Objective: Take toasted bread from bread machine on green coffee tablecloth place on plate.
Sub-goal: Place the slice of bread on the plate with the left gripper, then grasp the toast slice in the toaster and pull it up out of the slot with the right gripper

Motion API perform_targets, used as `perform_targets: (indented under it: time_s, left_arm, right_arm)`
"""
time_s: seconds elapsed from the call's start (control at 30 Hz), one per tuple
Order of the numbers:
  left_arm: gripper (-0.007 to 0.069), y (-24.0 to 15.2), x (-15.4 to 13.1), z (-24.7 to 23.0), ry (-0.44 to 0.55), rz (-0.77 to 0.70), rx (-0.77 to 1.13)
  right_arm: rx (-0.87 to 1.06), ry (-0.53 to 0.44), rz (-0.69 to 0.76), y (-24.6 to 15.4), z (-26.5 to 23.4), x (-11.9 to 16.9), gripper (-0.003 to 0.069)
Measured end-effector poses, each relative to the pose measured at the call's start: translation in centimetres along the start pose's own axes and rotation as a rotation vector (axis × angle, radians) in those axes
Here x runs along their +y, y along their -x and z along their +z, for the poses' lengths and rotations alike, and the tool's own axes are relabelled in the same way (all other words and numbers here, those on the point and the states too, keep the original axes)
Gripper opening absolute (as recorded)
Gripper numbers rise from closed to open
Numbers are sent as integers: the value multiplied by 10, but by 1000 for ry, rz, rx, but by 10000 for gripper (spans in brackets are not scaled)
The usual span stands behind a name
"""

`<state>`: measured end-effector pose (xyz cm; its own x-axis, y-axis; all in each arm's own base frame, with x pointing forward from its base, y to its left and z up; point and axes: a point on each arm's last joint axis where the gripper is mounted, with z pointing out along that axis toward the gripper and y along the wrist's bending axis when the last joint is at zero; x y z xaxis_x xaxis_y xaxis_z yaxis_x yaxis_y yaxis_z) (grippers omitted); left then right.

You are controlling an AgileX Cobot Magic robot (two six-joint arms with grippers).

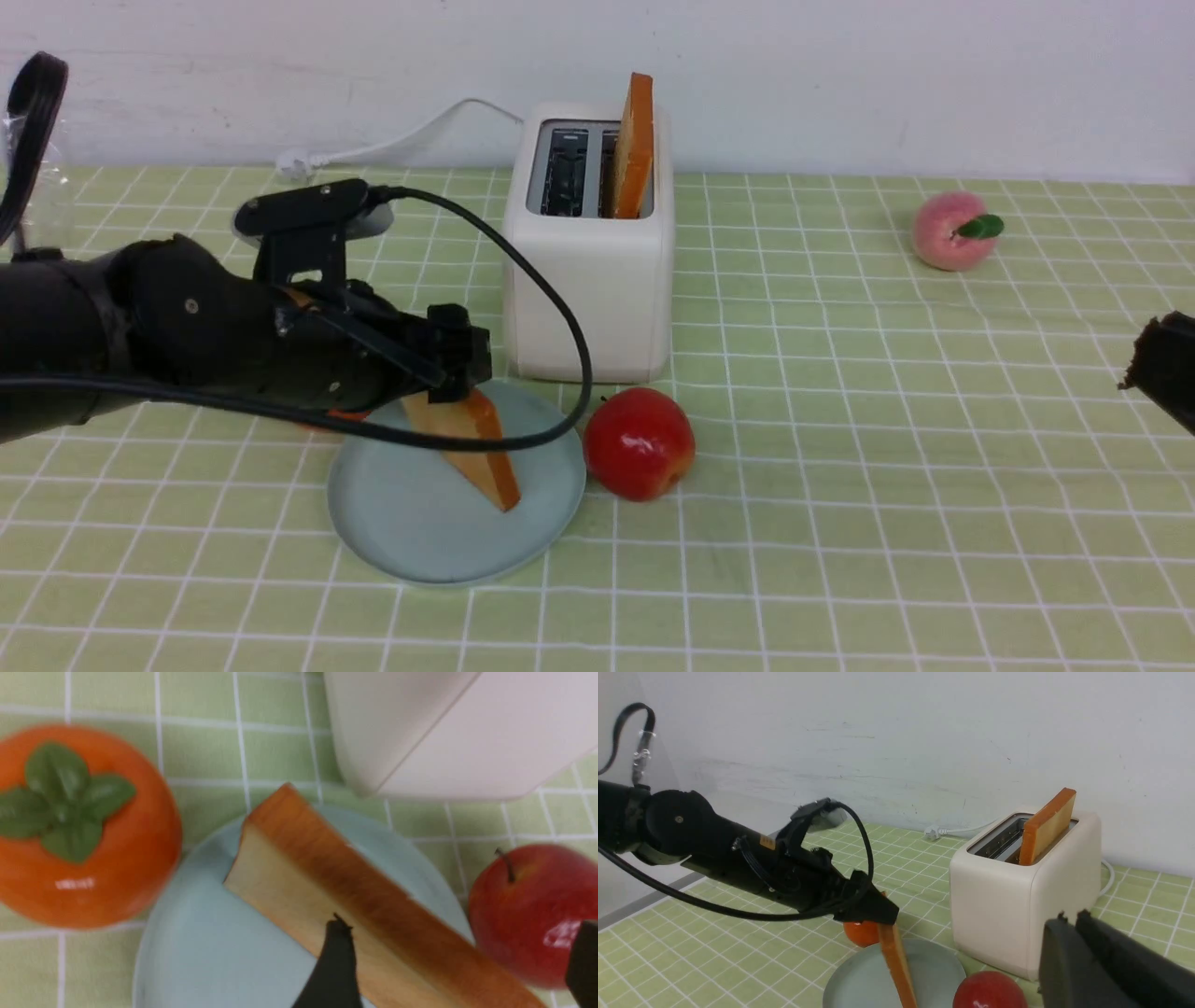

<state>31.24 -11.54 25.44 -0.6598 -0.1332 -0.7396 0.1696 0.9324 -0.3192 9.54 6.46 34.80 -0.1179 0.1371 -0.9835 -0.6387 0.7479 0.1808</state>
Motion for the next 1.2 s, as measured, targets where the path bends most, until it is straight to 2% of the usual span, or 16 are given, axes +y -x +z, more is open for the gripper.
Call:
perform_targets:
  time_s: [0.13, 0.27, 0.43, 0.47, 0.5, 0.63, 0.7, 1.0, 1.2]
  left_arm:
    - [612, 6, -1, -7, -2, 18, -41]
    - [526, 7, -2, -11, -5, 28, -45]
    - [300, 3, -3, -11, -8, 45, 1]
    - [290, 2, -3, -11, -8, 47, 4]
    - [198, 1, -2, -11, -6, 61, 15]
    - [9, 0, -2, -11, -5, 73, 31]
    - [-13, -1, -2, -11, -6, 74, 44]
    - [-13, 2, -11, -18, -45, 92, 180]
    - [-13, 4, -18, -47, -77, 111, 213]
  right_arm:
    - [0, 0, 0, 0, 0, 0, 34]
    - [0, 0, -1, 0, 0, 0, 36]
    - [0, 0, -1, 0, 0, 0, 42]
    - [0, 0, -1, 0, 0, 0, 42]
    - [0, 0, -1, 0, 0, 0, 42]
    - [0, 0, -1, 0, 0, 0, 42]
    - [0, 0, -1, 0, 0, 0, 42]
    - [-7, -17, -1, 1, 0, -2, 42]
    - [12, -20, 29, 7, 10, -6, 42]
